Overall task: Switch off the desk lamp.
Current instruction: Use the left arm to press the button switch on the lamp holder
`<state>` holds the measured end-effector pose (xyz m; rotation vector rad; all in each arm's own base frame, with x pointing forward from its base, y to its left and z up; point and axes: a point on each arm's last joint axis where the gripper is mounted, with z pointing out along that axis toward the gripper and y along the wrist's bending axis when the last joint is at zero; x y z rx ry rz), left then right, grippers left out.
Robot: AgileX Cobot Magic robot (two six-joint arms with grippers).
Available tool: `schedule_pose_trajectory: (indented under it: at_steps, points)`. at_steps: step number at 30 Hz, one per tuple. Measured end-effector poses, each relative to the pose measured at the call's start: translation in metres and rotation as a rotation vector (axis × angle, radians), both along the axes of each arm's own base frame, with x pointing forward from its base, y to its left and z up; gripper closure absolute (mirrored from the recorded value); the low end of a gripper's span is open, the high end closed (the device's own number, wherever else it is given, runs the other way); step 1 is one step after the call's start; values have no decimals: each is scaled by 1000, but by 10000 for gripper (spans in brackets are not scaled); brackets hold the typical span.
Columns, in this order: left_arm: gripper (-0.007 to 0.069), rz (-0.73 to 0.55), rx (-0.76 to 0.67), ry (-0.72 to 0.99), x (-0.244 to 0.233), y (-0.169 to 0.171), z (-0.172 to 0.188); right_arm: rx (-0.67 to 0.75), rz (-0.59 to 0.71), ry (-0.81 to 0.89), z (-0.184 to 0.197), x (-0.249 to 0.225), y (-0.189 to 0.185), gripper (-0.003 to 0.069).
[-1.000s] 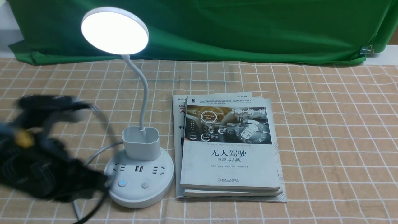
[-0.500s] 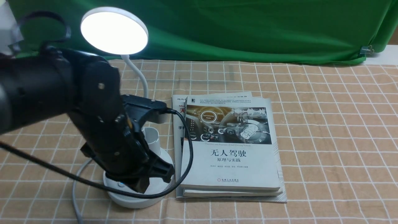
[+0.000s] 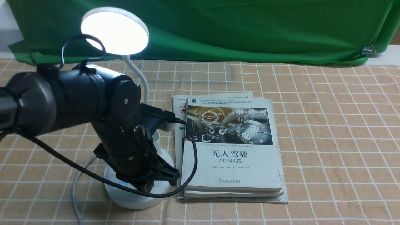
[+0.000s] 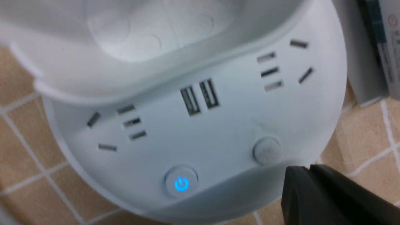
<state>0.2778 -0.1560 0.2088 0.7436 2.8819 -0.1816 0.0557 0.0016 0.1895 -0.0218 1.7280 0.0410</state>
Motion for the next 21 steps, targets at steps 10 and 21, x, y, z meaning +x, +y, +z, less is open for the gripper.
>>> schedule_pose_trajectory:
  at_steps: [10, 21]
  points:
    - [620, -5, 27, 25, 7, -3, -17, 0, 0, 0, 0, 0, 0, 417]
    - [620, -7, 2, -22, 9, -4, 2, 0, 0, 0, 0, 0, 0, 417]
